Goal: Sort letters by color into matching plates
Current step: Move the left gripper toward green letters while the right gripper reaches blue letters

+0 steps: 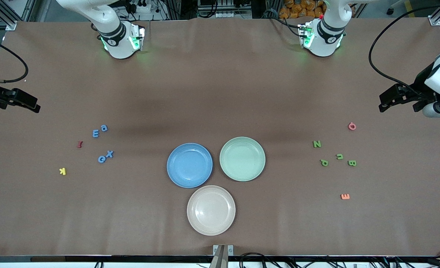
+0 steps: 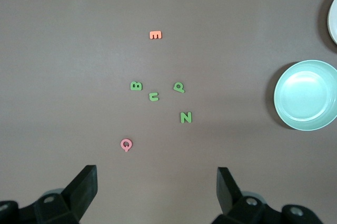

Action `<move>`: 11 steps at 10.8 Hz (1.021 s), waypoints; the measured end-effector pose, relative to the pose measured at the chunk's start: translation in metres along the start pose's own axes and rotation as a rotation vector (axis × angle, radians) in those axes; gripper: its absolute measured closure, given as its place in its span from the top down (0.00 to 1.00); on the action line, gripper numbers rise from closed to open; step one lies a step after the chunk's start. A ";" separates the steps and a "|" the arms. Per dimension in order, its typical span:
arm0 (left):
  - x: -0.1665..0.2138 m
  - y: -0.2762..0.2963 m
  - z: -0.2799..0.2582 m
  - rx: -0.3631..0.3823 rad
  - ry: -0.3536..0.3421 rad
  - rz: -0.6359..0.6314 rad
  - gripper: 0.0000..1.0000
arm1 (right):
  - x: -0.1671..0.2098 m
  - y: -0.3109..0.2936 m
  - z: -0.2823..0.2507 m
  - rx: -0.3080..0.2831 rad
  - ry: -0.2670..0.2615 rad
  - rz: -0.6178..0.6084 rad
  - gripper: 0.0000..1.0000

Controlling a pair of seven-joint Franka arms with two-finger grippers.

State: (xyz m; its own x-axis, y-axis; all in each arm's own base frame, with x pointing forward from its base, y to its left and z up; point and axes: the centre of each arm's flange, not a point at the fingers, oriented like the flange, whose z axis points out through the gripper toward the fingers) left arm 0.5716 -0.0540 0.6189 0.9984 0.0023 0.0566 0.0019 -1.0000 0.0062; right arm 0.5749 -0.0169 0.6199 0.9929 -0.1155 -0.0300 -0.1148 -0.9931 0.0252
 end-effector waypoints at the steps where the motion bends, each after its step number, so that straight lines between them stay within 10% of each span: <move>1: 0.000 0.000 0.000 0.000 0.000 0.000 1.00 | 0.000 0.000 0.000 0.000 0.000 -0.006 1.00; 11: 0.003 -0.009 0.080 -0.015 -0.101 -0.031 1.00 | 0.009 0.034 0.040 0.007 -0.006 0.035 1.00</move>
State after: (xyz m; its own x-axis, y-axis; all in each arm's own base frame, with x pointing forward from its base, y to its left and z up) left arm 0.5787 -0.0457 0.5387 0.9985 0.0316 -0.0452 0.0326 -0.9992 0.0209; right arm 0.5783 -0.0523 0.5808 0.9879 -0.1507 -0.0355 -0.1501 -0.9885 0.0197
